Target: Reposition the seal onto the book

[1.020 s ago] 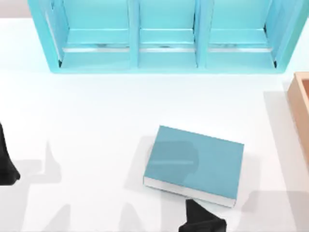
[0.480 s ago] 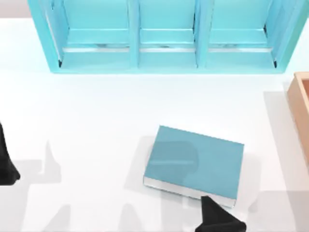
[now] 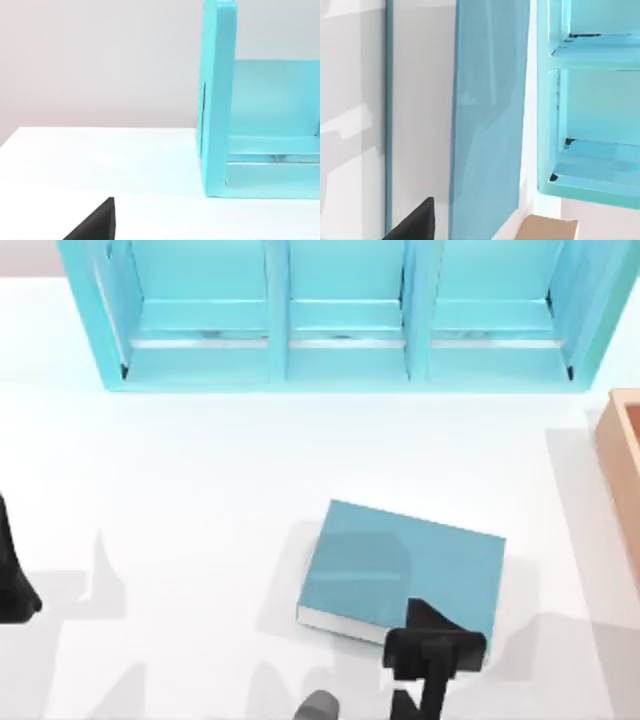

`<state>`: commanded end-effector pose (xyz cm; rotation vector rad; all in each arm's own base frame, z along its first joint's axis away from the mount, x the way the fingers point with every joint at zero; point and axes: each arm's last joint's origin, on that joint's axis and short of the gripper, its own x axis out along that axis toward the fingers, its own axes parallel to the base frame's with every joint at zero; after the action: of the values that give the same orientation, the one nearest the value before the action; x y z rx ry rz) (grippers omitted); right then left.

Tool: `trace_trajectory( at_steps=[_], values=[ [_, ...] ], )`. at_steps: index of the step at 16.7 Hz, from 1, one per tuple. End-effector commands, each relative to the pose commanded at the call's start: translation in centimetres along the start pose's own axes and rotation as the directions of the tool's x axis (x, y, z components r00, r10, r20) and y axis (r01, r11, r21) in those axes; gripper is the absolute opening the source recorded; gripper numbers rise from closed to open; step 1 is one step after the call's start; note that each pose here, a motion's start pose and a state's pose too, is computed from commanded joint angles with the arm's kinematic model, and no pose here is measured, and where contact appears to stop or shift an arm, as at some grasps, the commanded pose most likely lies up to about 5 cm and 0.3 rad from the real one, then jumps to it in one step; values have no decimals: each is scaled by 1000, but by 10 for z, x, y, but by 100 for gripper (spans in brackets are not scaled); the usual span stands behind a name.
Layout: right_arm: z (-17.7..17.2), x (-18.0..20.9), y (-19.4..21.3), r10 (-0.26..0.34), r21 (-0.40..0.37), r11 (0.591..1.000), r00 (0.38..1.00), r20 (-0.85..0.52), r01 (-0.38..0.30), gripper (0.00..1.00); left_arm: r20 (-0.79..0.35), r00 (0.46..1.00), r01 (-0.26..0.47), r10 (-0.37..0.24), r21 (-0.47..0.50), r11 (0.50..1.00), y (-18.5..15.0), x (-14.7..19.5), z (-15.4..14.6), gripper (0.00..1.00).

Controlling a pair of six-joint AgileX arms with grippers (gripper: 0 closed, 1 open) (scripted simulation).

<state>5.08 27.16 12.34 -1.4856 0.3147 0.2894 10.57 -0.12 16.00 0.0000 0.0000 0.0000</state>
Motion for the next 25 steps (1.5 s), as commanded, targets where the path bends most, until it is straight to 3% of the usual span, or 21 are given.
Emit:
trace_trajectory(
  at_steps=[4, 7, 10, 14, 17, 20, 22, 25],
  values=[
    [10, 77, -56, 203, 177, 970, 959, -197, -169, 100, 0, 1000, 0, 0, 0, 1000, 0, 0, 0, 100],
    [-24, 153, -113, 394, 392, 883, 859, -327, -256, 100, 0, 1000, 0, 0, 0, 1000, 0, 0, 0, 100],
    [-96, 215, -167, 582, 625, 733, 723, -373, -268, 100, 0, 1000, 0, 0, 0, 1000, 0, 0, 0, 100],
    [-216, 248, -216, 777, 864, 468, 553, -302, -186, 100, 0, 1000, 0, 0, 0, 1000, 0, 0, 0, 100],
    [-292, 242, -230, 866, 959, 267, 460, -197, -91, 100, 0, 1000, 0, 0, 0, 1000, 0, 0, 0, 100],
    [-338, 230, -233, 910, 993, 118, 403, -100, -20, 100, 0, 1000, 0, 0, 0, 1000, 0, 0, 0, 100],
    [-352, 225, -232, 920, 998, 69, 386, -65, 3, 100, 0, 1000, 0, 0, 0, 1000, 0, 0, 0, 100],
    [-353, 224, -232, 922, 998, 62, 383, -60, 6, 100, 0, 1000, 0, 0, 0, 1000, 0, 0, 0, 100]
  ],
)
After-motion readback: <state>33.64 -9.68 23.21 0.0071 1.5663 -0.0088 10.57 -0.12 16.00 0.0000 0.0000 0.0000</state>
